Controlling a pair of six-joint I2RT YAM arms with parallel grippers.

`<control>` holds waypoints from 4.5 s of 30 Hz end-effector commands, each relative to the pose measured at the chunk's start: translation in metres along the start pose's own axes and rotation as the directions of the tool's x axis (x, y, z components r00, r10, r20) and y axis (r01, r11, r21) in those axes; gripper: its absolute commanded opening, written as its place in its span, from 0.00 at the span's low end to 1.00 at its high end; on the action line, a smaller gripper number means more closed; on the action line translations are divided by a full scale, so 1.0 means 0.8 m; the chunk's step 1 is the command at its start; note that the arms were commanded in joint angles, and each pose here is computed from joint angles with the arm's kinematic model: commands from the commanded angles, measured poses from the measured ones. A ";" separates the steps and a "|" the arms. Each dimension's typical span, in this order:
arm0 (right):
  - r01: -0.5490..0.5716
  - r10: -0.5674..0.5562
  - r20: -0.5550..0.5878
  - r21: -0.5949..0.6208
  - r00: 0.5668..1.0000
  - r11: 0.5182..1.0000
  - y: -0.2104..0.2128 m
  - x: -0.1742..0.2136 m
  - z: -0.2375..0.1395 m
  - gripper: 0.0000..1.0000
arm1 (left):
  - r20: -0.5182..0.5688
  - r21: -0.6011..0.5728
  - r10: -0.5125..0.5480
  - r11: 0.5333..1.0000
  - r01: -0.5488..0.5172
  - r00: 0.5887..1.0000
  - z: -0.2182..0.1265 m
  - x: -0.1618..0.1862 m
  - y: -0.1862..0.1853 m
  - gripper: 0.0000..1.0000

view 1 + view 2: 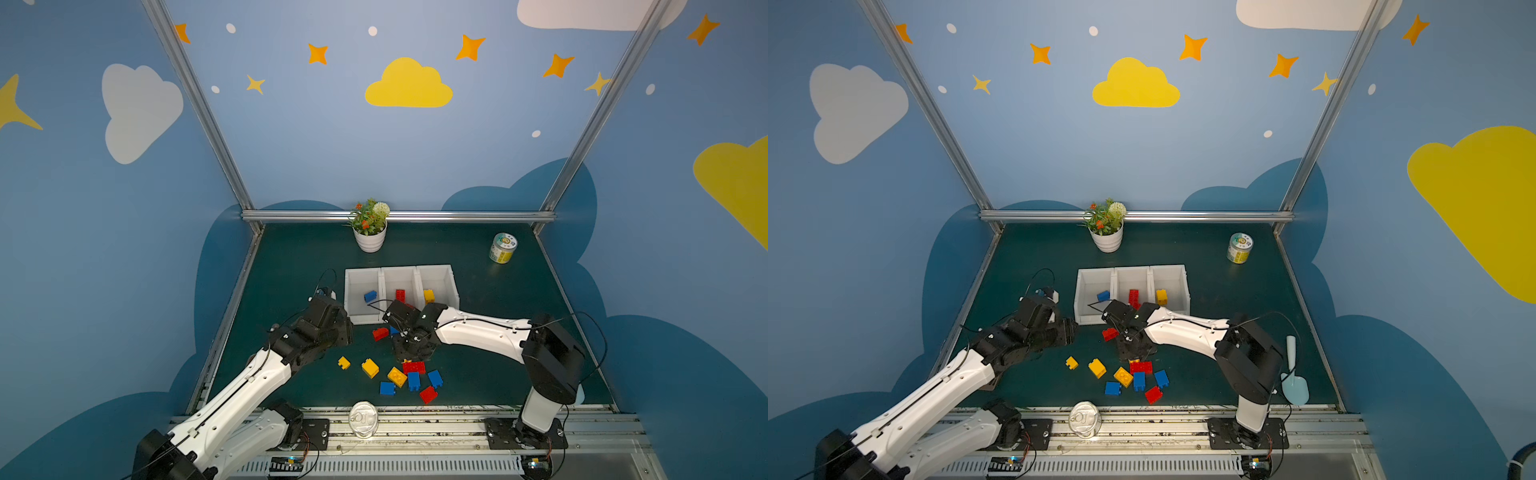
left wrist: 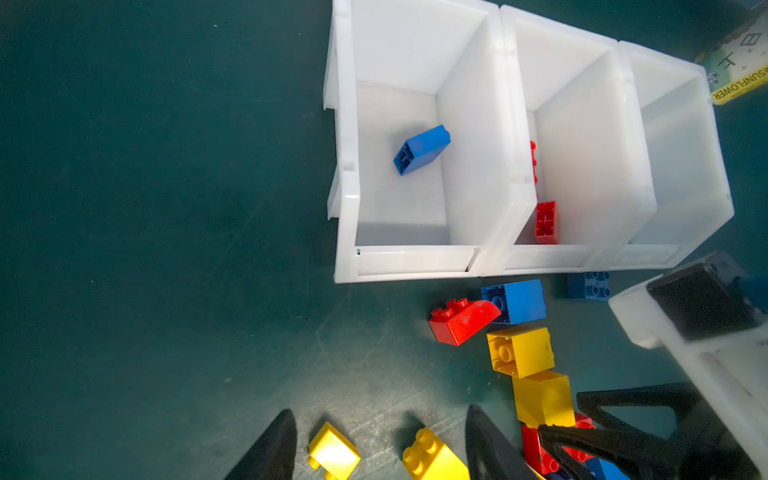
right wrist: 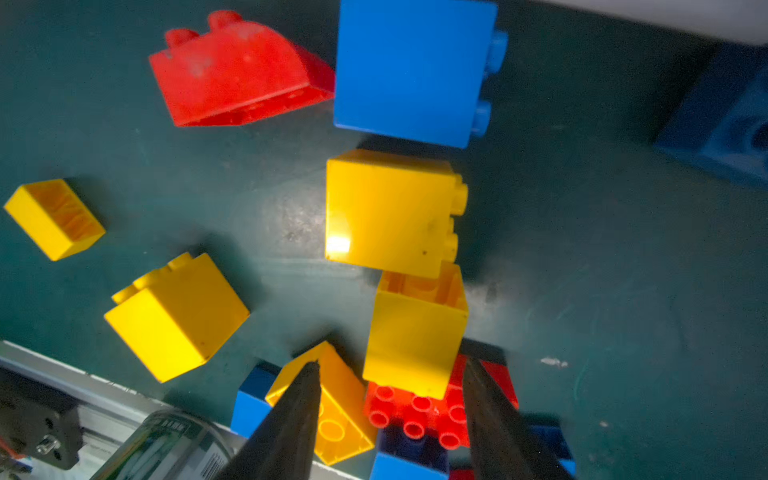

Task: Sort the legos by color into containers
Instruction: 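Grasp a yellow brick with the right gripper while the left gripper withdraws, then carry the yellow brick to the farthest-along compartment and release it, then grasp a small yellow brick with the left gripper while the right gripper withdraws, then carry the small yellow brick across to the yellow compartment and release it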

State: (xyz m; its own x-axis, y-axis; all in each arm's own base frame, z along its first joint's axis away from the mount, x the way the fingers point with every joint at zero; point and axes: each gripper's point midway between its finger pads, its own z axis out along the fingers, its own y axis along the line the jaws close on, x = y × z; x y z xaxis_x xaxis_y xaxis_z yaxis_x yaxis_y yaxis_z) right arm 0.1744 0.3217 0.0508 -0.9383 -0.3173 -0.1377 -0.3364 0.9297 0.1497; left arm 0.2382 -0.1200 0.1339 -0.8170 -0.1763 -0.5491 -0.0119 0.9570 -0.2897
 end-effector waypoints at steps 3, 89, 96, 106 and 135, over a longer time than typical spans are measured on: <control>-0.017 0.019 -0.039 0.033 0.999 0.999 -0.004 0.005 0.010 0.54 | 0.005 -0.019 -0.019 1.000 0.019 1.000 -0.003 0.003 0.009 0.65; -0.242 0.255 0.292 -0.080 0.922 0.967 -0.188 -0.024 -0.166 0.54 | -0.326 -0.042 -0.174 0.985 0.169 0.929 0.063 0.125 0.017 0.67; -0.247 0.266 0.335 -0.098 0.904 0.964 -0.193 -0.014 -0.170 0.55 | -0.373 -0.029 -0.133 0.991 0.132 0.918 0.086 0.129 0.001 0.66; -0.212 0.252 0.429 -0.138 0.867 0.967 -0.194 -0.015 -0.176 0.54 | -0.440 -0.117 -0.029 0.993 -0.026 0.897 0.091 0.137 0.004 0.63; -0.239 0.281 0.471 -0.150 0.836 0.960 -0.201 -0.007 -0.187 0.44 | -0.447 -0.129 0.046 0.985 -0.116 0.893 0.096 0.141 0.009 0.25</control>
State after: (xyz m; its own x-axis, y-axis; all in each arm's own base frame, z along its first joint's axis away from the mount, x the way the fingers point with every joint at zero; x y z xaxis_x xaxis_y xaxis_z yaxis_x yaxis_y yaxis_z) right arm 0.2226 0.1514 0.1710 -0.8510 0.0721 -0.5202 -0.1237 0.9351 0.3320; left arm 0.1974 -0.1484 0.0154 -0.9796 -0.0476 -0.1951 -0.0222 0.9912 -0.1304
